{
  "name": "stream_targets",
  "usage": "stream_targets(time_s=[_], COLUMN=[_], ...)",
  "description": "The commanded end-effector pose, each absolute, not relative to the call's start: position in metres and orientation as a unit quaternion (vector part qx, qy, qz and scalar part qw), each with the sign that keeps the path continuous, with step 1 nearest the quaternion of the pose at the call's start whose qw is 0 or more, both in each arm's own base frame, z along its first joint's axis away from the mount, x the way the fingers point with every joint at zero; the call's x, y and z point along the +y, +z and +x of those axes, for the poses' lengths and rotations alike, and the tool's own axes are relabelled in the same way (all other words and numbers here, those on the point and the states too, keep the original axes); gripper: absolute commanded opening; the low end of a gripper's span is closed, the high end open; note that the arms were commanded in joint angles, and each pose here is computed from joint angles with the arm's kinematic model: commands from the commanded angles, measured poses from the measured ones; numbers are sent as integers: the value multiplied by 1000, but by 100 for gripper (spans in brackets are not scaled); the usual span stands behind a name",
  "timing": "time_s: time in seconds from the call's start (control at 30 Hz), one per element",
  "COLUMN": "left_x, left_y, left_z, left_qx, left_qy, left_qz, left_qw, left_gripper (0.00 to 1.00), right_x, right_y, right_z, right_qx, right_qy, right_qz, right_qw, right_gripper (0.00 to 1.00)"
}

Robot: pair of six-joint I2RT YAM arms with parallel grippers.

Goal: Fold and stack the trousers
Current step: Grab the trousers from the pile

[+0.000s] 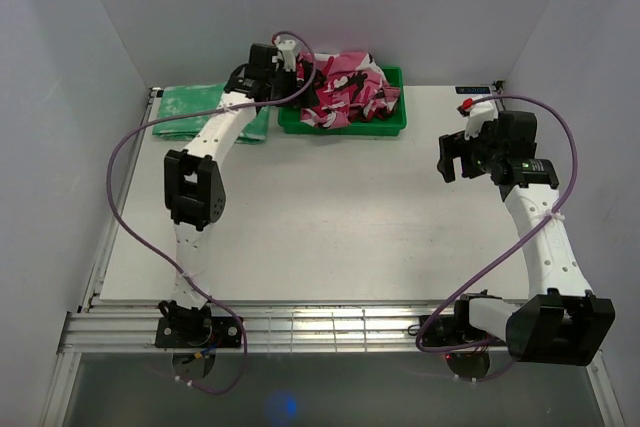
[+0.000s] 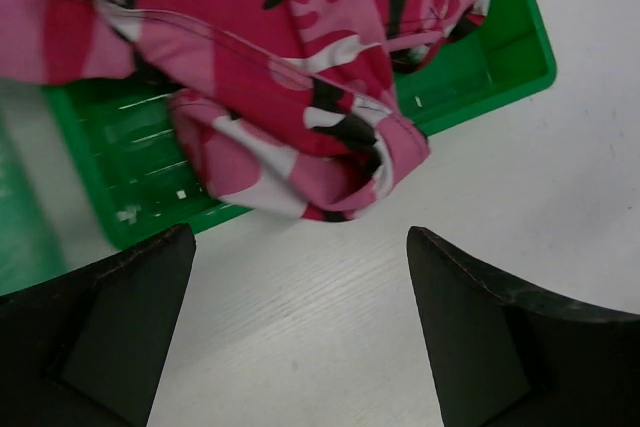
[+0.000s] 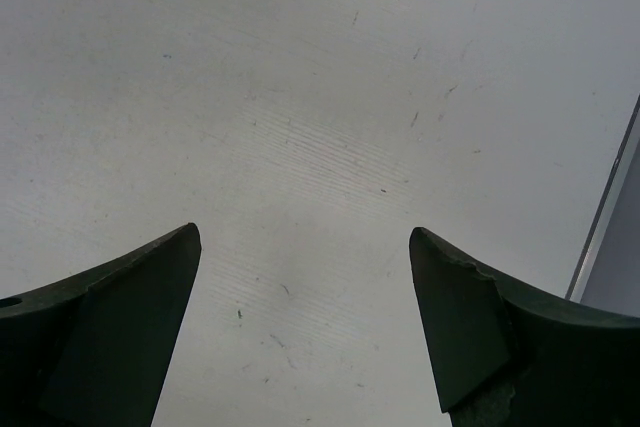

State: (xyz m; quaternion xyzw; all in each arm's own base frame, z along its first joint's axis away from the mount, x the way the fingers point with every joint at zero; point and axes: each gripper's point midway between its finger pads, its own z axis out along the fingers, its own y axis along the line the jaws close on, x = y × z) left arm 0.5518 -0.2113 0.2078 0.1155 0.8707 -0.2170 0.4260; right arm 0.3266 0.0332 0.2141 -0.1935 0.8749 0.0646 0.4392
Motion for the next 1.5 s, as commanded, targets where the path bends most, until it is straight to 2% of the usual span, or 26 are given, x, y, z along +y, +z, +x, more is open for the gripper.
stream_targets(time_s=[0.0, 0.17, 0.33, 0.43, 0.47, 0.53, 0.67, 0.77, 0.8, 0.83, 0.87, 0.9, 0.93, 1.07, 1.13, 1.17, 1.27, 1.33, 1.37, 1.4, 1.47], left_x=[-256, -277, -284, -290, -293, -300, -316, -322, -324, -329, -333, -338, -341, -343, -337, -334, -333, -321, -323, -315, -306], left_y=[202, 153, 136, 134, 136, 136, 128, 119, 120, 127, 145, 174, 198, 360, 479, 518, 570, 622, 620, 638, 651], left_z=[558, 576, 587, 596, 597, 600, 594, 589, 587, 585, 588, 590, 593, 577, 521, 495, 450, 394, 394, 367, 347], left_qx=[861, 871, 863, 854, 850, 842, 835, 833, 830, 819, 804, 781, 756, 614, 501, 463, 402, 347, 349, 327, 322], left_qy=[-272, -278, -286, -296, -302, -316, -346, -359, -367, -384, -393, -408, -419, -444, -440, -435, -427, -424, -427, -428, -430], left_qz=[103, 83, 95, 103, 110, 118, 138, 149, 153, 165, 172, 181, 192, 249, 296, 308, 333, 351, 351, 366, 362], left_qw=[417, 397, 406, 416, 418, 421, 405, 394, 391, 393, 412, 437, 465, 604, 683, 708, 738, 759, 757, 759, 762], left_gripper=[98, 98, 98, 91, 83, 77, 73, 58, 42, 31, 15, 3, 0, 0, 0, 0, 0, 0, 0, 0, 0], right_x=[35, 31, 24, 20, 20, 17, 5, -5, -6, -8, -8, -7, -7, 8, 26, 30, 39, 44, 46, 47, 52], right_y=[241, 242, 247, 247, 249, 249, 253, 263, 267, 268, 270, 271, 273, 279, 286, 288, 293, 295, 296, 295, 298], right_z=[339, 342, 341, 340, 339, 338, 340, 345, 347, 347, 348, 349, 349, 349, 354, 360, 374, 387, 392, 397, 411], right_qx=[861, 863, 863, 864, 863, 863, 863, 861, 859, 859, 859, 859, 858, 853, 835, 827, 812, 802, 799, 797, 790], right_qy=[69, 59, 37, 27, 25, 17, -16, -34, -35, -33, -30, -27, -25, 19, 59, 64, 82, 96, 100, 104, 118], right_qz=[-186, -182, -180, -177, -178, -177, -171, -164, -162, -158, -154, -153, -150, -154, -196, -207, -233, -245, -247, -251, -257], right_qw=[469, 467, 471, 470, 472, 472, 474, 480, 484, 486, 488, 488, 490, 498, 511, 518, 530, 537, 539, 540, 544], right_gripper=[90, 90, 90, 90, 90, 90, 90, 91, 91, 92, 92, 92, 92, 91, 90, 90, 90, 90, 90, 90, 90])
